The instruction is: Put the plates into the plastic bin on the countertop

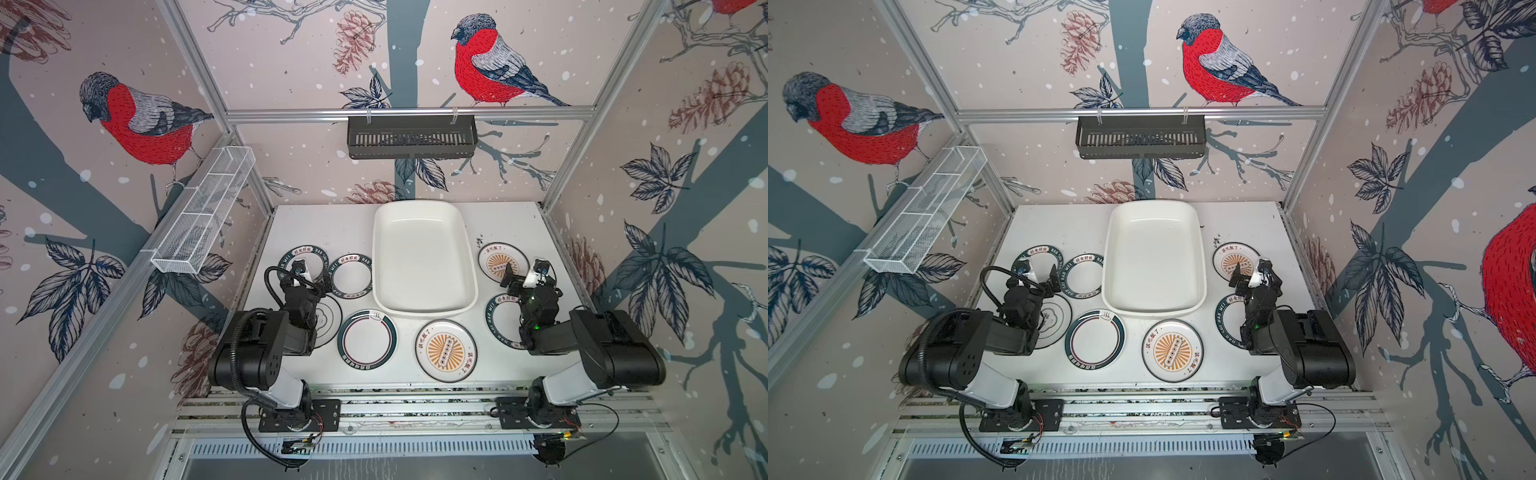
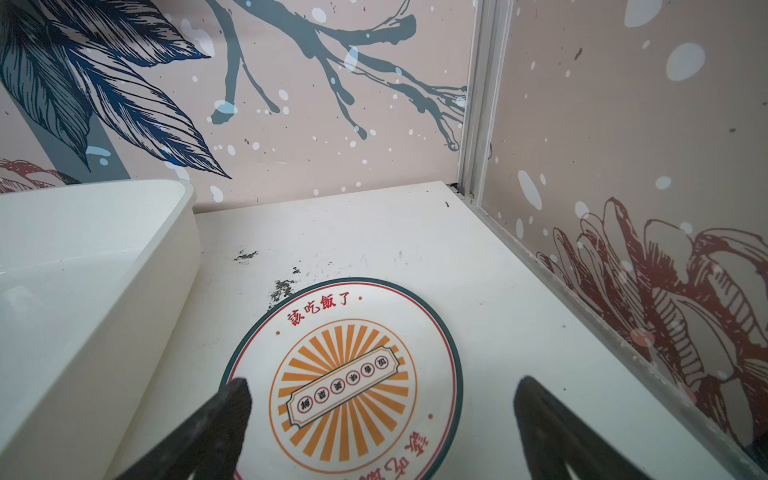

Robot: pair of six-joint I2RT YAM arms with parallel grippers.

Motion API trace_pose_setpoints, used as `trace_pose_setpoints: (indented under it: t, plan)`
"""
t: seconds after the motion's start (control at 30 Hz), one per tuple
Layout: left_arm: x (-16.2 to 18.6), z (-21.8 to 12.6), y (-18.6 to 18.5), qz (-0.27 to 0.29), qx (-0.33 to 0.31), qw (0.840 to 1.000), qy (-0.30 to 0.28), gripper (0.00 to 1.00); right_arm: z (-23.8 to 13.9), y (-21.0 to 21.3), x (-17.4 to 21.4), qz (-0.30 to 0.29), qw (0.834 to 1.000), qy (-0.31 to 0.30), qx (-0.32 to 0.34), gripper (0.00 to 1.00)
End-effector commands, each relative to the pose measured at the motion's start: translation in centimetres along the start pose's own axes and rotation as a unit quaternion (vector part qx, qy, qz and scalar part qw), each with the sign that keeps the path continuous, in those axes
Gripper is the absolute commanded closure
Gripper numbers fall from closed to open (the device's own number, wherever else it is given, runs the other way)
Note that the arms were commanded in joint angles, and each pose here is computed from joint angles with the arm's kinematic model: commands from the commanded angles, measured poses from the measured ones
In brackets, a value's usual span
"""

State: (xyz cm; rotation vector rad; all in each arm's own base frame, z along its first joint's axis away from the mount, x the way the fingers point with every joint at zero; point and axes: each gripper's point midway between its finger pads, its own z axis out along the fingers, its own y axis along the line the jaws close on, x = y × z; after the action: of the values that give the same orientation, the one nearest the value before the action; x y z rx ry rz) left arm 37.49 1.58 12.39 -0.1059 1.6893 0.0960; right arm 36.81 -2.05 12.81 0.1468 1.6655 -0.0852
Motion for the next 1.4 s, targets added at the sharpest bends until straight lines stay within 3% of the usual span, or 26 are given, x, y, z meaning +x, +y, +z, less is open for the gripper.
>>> trace_pose_setpoints:
  t: [0.0, 1.37]
  plan:
    - [-0.61, 0.1, -0.2, 0.006, 0.005, 1.0, -0.011, 0.01, 0.03, -0.11, -0.29, -0.006, 1.0, -0.006, 0.005, 0.01]
    - [-0.81, -0.33, -0.49, 0.01, 0.015, 1.0, -0.02, 0.01, 0.06, -0.07, -0.31, -0.008, 1.0, -0.006, 0.005, 0.01]
